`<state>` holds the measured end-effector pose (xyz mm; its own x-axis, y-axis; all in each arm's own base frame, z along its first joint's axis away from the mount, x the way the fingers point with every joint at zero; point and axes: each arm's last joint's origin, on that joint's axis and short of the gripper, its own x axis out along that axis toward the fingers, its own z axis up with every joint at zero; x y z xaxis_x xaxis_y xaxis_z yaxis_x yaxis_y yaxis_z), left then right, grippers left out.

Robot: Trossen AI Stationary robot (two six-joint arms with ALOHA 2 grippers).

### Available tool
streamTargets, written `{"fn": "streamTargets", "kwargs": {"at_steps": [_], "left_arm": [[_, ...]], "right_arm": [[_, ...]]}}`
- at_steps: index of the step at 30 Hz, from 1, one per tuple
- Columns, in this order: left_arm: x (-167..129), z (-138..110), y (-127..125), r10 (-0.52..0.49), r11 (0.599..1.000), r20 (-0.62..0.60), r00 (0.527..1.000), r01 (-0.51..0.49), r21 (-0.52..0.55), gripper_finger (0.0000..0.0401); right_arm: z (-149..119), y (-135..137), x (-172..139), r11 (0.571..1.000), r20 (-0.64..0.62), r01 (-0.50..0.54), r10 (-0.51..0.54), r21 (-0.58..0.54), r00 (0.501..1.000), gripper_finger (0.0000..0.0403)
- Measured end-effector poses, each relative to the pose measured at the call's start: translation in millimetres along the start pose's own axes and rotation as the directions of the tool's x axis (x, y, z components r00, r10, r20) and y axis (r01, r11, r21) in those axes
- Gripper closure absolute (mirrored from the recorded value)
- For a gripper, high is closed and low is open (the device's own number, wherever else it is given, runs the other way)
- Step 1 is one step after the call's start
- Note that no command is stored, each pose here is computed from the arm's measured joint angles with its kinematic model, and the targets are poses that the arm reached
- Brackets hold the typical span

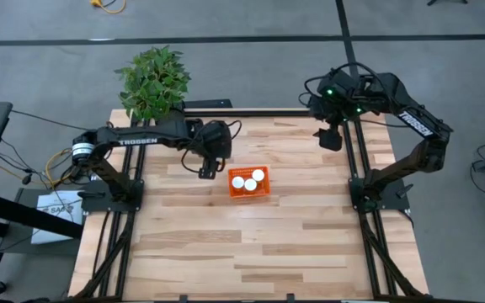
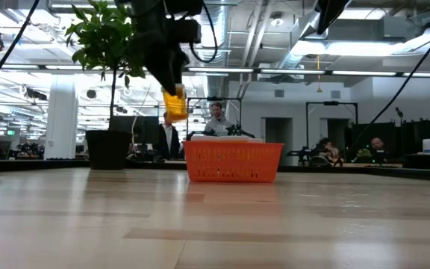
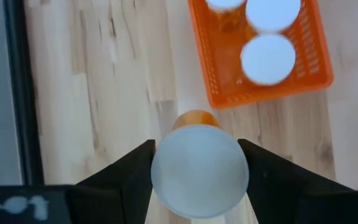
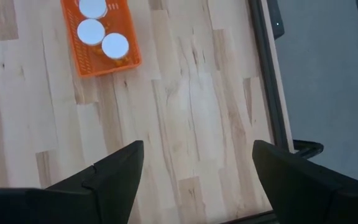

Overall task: Pick and place pill bottles into a basket
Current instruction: Put the orange pill bottle into the orange bin

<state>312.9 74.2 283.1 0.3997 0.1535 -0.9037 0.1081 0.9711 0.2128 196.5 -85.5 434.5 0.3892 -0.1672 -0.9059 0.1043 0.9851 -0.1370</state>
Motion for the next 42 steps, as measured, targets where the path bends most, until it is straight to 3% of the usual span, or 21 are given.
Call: {"fn": "streamTargets", "kwargs": {"at_steps": [8,15,21,29,35,42], "left_arm": [[4.0,25.9,1.1,-0.025,0.999,-0.028,0.999,0.025,0.019,0.0199],[12.2,59.6,7.5,-0.047,0.993,-0.044,0.998,0.052,0.102,0.0199],[24.2,74.9,11.8,-0.110,0.985,-0.044,0.993,0.115,0.130,0.0199],[39.3,79.8,9.5,-0.193,0.973,-0.029,0.981,0.196,0.122,0.0198],[39.8,83.1,10.0,-0.185,0.975,0.002,0.983,0.183,0.127,0.0198],[60.9,85.7,5.2,-0.226,0.966,-0.017,0.974,0.227,0.121,0.0198]], "right_arm": [[-4.4,-2.9,-4.6,1.000,0.011,0.013,-0.013,-0.010,1.000,0.0107],[-4.8,-4.0,-4.6,0.999,0.010,0.014,-0.014,-0.043,1.000,0.0107],[-4.7,-4.1,-4.5,0.999,0.010,0.014,-0.013,-0.044,1.000,0.0107],[-4.4,-3.2,-4.4,0.999,0.010,0.012,-0.011,-0.048,1.000,0.0107],[-4.4,-3.0,-4.4,0.999,0.012,0.007,-0.007,-0.048,1.000,0.0107],[-6.8,-1.6,-8.1,0.999,0.029,-0.003,0.004,-0.048,1.000,0.0107]]}}
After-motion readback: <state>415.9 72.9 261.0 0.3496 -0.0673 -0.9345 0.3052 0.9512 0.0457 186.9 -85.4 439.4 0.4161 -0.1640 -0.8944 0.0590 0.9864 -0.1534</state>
